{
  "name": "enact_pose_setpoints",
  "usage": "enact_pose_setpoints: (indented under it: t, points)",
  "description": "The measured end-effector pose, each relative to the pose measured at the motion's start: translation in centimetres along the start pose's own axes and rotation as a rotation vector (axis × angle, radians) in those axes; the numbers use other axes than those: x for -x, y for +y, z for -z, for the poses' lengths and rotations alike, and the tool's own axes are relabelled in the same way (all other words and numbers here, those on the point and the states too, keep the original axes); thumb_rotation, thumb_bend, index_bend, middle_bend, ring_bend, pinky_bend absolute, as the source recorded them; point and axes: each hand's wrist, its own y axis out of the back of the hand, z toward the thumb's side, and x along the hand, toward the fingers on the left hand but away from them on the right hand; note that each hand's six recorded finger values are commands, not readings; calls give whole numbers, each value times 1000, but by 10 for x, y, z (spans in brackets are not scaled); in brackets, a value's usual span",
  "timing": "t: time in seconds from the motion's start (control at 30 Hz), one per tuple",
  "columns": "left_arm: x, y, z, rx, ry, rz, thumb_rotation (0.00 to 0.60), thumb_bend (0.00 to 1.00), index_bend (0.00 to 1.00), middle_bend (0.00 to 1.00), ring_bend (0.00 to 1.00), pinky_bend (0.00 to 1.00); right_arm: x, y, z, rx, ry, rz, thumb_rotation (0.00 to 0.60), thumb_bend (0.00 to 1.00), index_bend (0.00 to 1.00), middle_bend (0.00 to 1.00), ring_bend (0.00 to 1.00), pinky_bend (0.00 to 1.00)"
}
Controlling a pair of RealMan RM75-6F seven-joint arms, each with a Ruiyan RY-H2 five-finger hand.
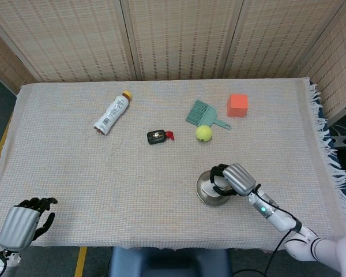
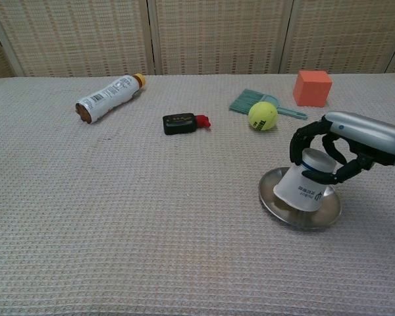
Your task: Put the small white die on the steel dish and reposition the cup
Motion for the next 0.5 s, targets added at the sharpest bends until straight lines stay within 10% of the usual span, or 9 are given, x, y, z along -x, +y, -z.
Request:
enact_pose_setpoints:
  t: [0.5]
  points:
    - [1,2,0,13,-2,-2,600,392,406,535,499,642,23,-40,2,-147,-3,-72,600,297,623,541,463,743]
